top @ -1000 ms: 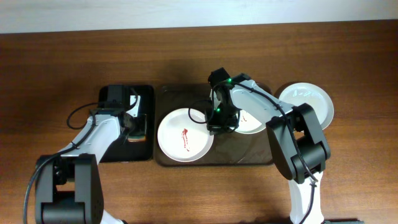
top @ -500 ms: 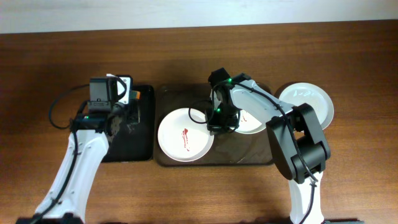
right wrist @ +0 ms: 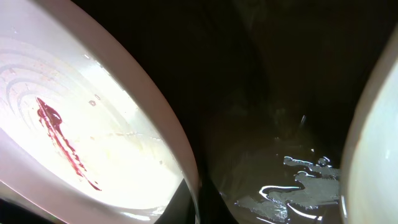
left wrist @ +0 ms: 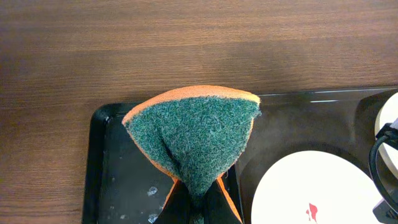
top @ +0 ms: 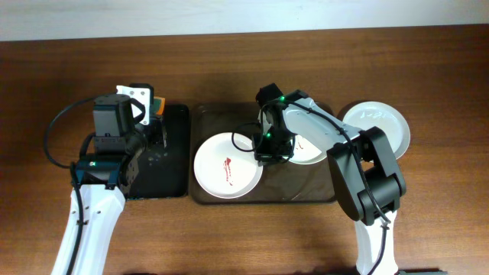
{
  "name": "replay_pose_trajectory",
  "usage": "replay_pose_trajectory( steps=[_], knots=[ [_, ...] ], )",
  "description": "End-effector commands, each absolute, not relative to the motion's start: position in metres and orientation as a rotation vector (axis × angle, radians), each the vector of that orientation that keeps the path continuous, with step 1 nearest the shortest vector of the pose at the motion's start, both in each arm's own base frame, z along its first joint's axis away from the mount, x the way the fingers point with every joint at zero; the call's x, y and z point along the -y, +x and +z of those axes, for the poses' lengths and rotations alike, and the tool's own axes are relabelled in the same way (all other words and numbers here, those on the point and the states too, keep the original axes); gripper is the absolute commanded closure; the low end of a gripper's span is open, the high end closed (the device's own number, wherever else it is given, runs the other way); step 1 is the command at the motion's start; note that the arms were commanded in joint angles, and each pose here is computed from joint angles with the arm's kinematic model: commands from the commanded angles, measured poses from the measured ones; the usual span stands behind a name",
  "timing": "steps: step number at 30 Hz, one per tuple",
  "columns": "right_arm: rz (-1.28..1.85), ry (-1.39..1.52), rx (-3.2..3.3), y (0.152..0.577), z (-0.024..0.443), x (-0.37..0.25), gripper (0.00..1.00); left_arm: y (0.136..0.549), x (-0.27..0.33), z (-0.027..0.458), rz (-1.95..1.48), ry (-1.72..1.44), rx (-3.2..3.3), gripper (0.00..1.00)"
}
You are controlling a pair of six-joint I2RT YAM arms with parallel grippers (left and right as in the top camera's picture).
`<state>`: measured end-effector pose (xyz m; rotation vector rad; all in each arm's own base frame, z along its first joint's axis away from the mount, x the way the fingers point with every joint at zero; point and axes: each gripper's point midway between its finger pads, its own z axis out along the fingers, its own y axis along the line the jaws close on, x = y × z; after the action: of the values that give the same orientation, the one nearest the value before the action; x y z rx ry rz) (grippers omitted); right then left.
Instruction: Clean dirty plates on tray and stack at the side
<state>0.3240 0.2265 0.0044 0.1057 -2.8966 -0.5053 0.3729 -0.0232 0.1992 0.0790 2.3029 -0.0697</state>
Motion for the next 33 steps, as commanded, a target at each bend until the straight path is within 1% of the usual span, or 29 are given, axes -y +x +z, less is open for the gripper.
replay_pose_trajectory(
  steps=[1,8,10,14,16,18,23,25,28,29,31,33],
  knots=[
    [-0.436,0.086,2.9,0.321,-0.002,-0.216,0.96,0.375,0.022,0.221,-0.068,0.093,-2.241,1.0],
    [-0.436,0.086,2.899,0.32,-0.002,-0.216,0.96,0.374,0.022,0.22,-0.069,0.093,-2.247,1.0],
    [-0.436,0.086,2.899,0.32,-0.002,-0.216,0.96,0.369,0.022,0.206,-0.07,0.093,-2.293,1.0],
    [-0.433,0.085,2.896,0.32,-0.002,-0.215,0.96,0.351,0.022,0.134,-0.076,0.092,-2.527,1.0],
    [-0.431,0.084,2.894,0.319,-0.002,-0.215,0.96,0.341,0.021,0.096,-0.096,0.017,-2.663,1.0],
    [-0.431,0.084,2.893,0.319,-0.002,-0.215,0.96,0.334,0.021,0.065,-0.098,0.009,-2.77,1.0],
    [-0.431,0.084,2.894,0.319,-0.002,-0.215,0.96,0.333,0.024,0.061,-0.123,0.009,-2.785,1.0],
    [-0.431,0.084,2.894,0.319,-0.002,-0.215,0.96,0.334,0.035,0.064,-0.202,0.031,-2.771,1.0],
    [-0.431,0.084,2.894,0.319,-0.002,-0.215,0.96,0.354,0.08,0.103,-0.374,0.156,-2.621,1.0],
    [-0.431,0.085,2.894,0.319,-0.002,-0.215,0.96,0.355,0.092,0.106,-0.444,0.096,-2.612,1.0],
    [-0.431,0.084,2.894,0.319,-0.002,-0.215,0.96,0.351,0.11,0.102,-0.503,0.03,-2.639,1.0],
    [-0.431,0.084,2.893,0.319,-0.002,-0.215,0.96,0.34,0.136,0.086,-0.554,-0.019,-2.71,1.0]
  ],
)
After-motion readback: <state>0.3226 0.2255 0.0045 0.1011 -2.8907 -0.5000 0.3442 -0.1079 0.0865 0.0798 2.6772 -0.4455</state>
